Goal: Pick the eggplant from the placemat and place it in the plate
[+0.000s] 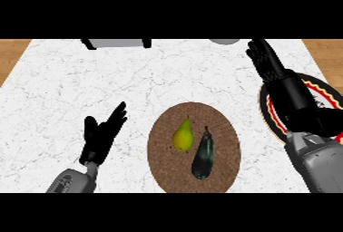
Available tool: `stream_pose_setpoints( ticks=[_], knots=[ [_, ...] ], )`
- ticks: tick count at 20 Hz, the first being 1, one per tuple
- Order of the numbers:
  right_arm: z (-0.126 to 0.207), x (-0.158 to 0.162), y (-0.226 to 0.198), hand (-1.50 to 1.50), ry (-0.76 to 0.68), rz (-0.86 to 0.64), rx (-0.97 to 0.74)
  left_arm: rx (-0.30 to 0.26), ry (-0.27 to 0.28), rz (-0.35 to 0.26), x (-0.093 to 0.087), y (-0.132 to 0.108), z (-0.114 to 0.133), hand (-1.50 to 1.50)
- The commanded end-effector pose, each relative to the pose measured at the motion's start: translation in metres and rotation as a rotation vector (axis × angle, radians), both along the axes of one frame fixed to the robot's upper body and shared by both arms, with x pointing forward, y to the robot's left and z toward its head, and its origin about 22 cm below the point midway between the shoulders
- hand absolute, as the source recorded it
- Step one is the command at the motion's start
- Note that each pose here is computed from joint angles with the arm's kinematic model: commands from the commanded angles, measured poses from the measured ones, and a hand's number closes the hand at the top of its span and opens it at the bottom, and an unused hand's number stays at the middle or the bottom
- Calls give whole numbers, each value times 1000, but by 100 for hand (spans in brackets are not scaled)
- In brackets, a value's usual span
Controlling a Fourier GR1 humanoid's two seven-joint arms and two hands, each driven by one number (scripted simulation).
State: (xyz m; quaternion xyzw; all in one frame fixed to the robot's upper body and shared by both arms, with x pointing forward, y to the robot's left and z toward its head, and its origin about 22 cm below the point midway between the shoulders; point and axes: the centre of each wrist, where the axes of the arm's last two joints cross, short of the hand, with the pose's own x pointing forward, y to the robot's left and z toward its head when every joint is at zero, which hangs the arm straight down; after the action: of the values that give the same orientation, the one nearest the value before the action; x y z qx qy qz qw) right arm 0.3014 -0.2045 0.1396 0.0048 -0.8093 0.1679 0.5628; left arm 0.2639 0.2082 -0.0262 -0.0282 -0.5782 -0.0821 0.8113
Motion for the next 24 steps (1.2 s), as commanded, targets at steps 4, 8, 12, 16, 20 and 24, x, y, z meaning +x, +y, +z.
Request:
stream_pose_setpoints(
  ticks=[4, 8, 12, 16, 20, 24],
  knots=[
    [-69, -6, -41, 150, 276, -22, 264, 123, -158, 127, 13, 42, 33, 0],
    [-59, -12, -87, 150, 209, -81, -558, 122, -168, 146, 18, 52, 36, 0],
    [-173, -71, -68, -150, 337, -392, 250, 110, -193, 217, 10, 71, 29, 0],
    [-212, -93, -77, -150, 349, -146, 124, 104, -161, 211, 28, 80, 36, 0],
    [-190, -88, -80, -150, 360, -82, -74, 105, -190, 192, 9, 76, 36, 0],
    [-159, -73, -72, -150, 389, -62, -173, 111, -169, 181, 13, 64, 47, 0]
  ],
)
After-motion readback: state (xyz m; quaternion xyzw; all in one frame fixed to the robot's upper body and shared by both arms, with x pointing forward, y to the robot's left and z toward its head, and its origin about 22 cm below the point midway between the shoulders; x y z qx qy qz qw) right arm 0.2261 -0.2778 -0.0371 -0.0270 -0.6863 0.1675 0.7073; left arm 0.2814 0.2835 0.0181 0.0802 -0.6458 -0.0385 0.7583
